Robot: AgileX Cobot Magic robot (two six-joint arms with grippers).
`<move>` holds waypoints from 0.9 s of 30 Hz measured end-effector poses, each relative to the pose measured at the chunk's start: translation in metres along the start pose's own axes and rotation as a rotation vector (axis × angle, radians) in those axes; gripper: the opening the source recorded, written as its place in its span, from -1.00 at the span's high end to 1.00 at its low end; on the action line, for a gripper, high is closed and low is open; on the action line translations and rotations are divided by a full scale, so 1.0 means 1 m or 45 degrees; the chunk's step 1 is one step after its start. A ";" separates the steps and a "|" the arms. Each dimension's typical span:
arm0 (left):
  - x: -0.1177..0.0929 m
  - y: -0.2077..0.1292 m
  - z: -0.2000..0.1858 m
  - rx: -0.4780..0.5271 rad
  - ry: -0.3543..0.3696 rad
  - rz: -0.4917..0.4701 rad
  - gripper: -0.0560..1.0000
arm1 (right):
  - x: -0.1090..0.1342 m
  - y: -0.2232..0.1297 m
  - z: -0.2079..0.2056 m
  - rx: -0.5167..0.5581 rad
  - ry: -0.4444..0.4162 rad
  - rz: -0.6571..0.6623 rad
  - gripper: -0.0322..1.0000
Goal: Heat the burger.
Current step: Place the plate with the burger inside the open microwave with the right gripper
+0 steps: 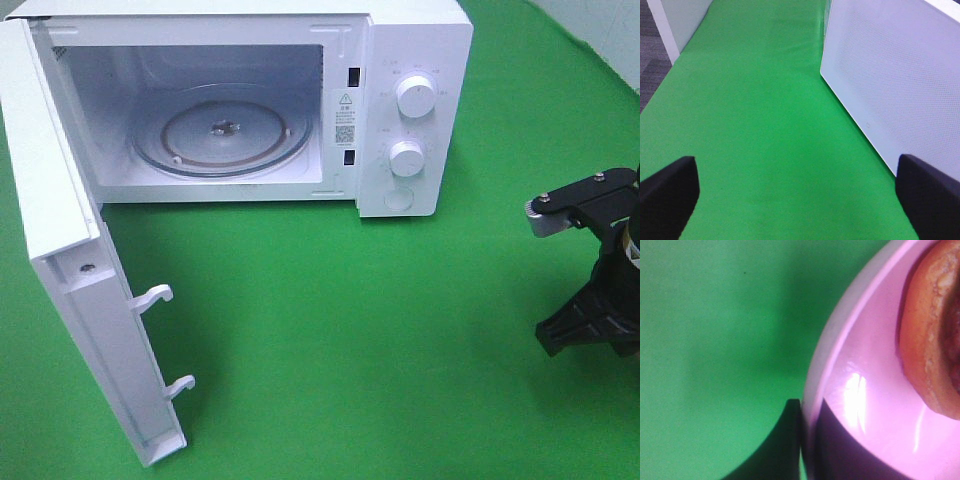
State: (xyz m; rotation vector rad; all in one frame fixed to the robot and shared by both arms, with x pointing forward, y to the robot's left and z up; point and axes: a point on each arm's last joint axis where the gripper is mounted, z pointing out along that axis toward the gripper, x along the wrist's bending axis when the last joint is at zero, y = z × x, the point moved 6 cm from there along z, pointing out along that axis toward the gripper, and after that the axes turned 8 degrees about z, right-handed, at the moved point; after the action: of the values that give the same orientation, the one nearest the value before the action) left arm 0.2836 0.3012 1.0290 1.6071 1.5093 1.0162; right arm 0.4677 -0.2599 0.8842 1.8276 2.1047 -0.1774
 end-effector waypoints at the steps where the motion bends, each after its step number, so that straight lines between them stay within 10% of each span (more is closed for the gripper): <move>1: 0.000 0.000 0.000 0.000 0.000 0.000 -0.98 | 0.002 -0.001 -0.005 -0.016 -0.001 -0.017 0.90; 27: 0.000 0.000 0.000 0.000 0.000 0.001 -0.98 | 0.046 -0.019 -0.045 -0.141 -0.010 -0.369 0.90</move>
State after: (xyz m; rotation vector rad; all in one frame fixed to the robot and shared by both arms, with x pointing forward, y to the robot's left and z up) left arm 0.2836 0.3012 1.0290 1.6080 1.5086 1.0168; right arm 0.4359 -0.2056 0.9076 1.4530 2.3164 -0.1351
